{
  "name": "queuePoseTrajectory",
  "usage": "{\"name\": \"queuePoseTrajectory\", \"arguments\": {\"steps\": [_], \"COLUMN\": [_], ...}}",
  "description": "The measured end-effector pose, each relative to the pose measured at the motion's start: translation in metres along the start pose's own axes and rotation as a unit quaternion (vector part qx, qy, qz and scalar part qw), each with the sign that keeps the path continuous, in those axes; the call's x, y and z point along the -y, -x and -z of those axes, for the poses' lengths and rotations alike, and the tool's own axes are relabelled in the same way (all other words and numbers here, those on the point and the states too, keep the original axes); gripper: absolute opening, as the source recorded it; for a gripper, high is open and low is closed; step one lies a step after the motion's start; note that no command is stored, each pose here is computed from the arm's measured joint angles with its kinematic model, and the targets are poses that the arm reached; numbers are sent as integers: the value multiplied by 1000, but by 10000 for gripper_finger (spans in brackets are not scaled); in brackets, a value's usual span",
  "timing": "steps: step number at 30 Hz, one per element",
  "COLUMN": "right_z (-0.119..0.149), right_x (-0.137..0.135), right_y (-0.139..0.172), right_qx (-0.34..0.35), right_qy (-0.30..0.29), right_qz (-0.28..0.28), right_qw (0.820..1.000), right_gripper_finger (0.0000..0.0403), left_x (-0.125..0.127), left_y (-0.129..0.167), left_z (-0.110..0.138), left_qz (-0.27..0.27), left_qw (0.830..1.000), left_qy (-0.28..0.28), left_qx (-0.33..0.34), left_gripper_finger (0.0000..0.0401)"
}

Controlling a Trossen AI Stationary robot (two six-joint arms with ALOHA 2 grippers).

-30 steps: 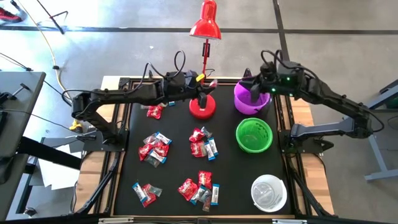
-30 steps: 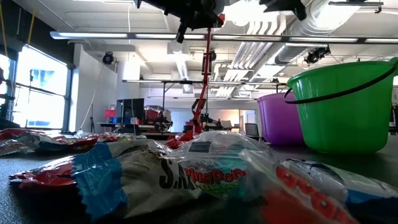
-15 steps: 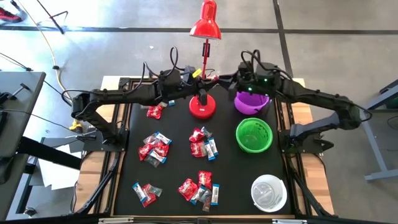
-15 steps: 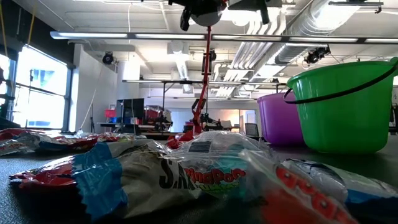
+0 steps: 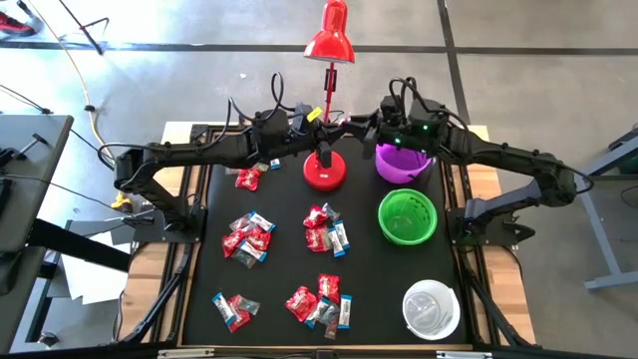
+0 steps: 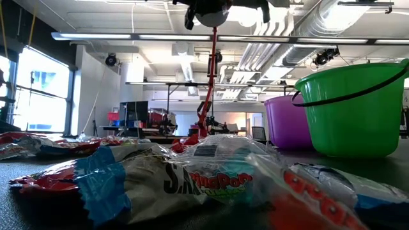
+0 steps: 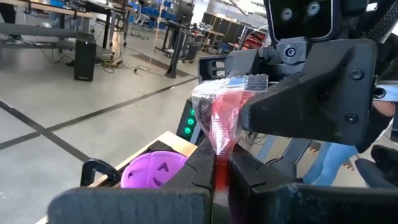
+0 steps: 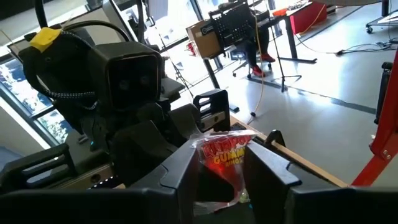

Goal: Organize candy in baskets
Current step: Put the red gummy into the violet bucket

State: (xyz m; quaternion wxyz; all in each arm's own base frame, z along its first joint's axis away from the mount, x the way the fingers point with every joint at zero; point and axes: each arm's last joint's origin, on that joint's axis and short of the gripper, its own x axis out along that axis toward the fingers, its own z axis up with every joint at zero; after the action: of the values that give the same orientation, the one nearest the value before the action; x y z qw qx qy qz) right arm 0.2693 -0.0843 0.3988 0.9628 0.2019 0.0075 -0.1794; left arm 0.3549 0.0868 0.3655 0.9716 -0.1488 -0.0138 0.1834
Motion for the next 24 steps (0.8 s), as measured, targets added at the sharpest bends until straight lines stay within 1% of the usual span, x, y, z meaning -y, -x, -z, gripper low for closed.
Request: {"name": "queuePoseTrajectory", "arguments": {"steps": [2,6,7,11,14,17,19,24], "right_z": [0,0,0,1,1,1,1,3], "right_x": [0,0,0,0,0,0,1,1], "right_y": [0,0,0,0,0,0,1,1], "right_qx": [0,-1,-1,-3,-5,-7,-8,-18], "right_qy": [0,9,10,7,9,9,10,10], "right_qz": [0,1,1,2,2,3,3,5], "right_qw": [1000,1000,1000,1000,1000,1000,1000,1000], "right_gripper_finger": [80,18,11,15,6,5,5,2], "left_x": [0,0,0,0,0,0,1,2], "left_y": [0,0,0,0,0,0,0,0], "left_z": [0,0,0,0,0,1,2,4], "left_qz": [0,0,0,0,0,15,30,41], "left_qw": [1000,1000,1000,1000,1000,999,998,997], "left_qy": [0,0,0,0,-2,-29,-47,-61], "left_qx": [0,0,0,0,-1,-8,-16,-26], "left_gripper_finger": [6,6,6,6,6,11,25,77]}}
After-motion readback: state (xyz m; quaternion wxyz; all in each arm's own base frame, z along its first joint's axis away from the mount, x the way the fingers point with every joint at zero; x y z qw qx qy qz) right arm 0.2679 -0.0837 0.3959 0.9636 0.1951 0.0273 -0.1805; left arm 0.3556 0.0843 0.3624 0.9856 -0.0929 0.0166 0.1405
